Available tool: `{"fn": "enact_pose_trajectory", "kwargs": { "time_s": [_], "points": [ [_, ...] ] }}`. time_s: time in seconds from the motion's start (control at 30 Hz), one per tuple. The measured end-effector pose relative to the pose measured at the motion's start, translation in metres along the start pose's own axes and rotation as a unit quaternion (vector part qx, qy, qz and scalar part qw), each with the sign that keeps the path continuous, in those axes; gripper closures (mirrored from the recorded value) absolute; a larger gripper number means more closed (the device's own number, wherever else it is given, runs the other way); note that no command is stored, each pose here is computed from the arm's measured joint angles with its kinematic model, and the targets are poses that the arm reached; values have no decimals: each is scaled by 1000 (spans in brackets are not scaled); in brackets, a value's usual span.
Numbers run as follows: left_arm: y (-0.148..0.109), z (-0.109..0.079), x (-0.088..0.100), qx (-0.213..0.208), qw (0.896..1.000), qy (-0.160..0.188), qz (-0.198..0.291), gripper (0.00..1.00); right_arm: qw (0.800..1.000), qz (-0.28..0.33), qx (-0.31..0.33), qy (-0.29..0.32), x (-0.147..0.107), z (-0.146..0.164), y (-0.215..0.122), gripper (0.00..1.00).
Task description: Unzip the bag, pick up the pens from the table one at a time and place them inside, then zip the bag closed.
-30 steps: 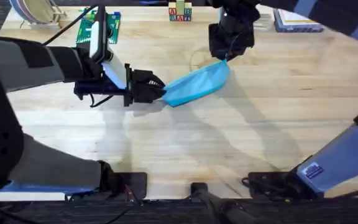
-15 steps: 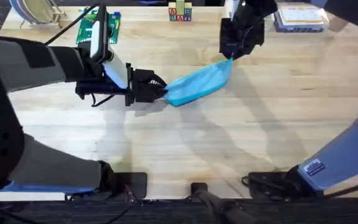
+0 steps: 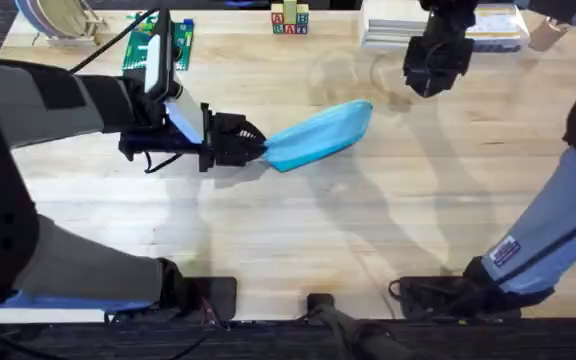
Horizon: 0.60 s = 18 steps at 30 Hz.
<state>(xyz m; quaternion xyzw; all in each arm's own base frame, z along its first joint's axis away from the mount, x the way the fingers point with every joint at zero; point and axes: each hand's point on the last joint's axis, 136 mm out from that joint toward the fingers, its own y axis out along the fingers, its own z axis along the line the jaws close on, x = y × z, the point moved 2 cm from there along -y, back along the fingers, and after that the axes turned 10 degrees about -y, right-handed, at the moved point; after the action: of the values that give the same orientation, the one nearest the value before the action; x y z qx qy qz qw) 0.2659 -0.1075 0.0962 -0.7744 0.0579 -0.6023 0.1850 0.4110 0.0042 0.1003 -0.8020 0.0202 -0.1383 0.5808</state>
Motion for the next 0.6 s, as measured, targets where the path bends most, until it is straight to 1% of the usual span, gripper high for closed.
{"fn": "enact_pose_trajectory", "kwargs": {
  "time_s": [0.1,0.47,0.53,0.57,0.6],
  "points": [
    [0,0,0,0,1000,0,0,959,1000,2,-13,-2,1,-5,5,970],
    [0,0,0,0,1000,0,1,959,999,3,-23,-25,-1,-9,2,968],
    [0,0,0,0,1000,0,1,959,1000,-3,-21,-23,0,-11,-3,969],
    [0,0,0,0,1000,0,1,959,999,-29,-11,-16,3,-17,-28,969],
    [0,0,0,0,1000,0,1,959,999,-37,-8,-13,3,-19,-35,968]
  ]
}}
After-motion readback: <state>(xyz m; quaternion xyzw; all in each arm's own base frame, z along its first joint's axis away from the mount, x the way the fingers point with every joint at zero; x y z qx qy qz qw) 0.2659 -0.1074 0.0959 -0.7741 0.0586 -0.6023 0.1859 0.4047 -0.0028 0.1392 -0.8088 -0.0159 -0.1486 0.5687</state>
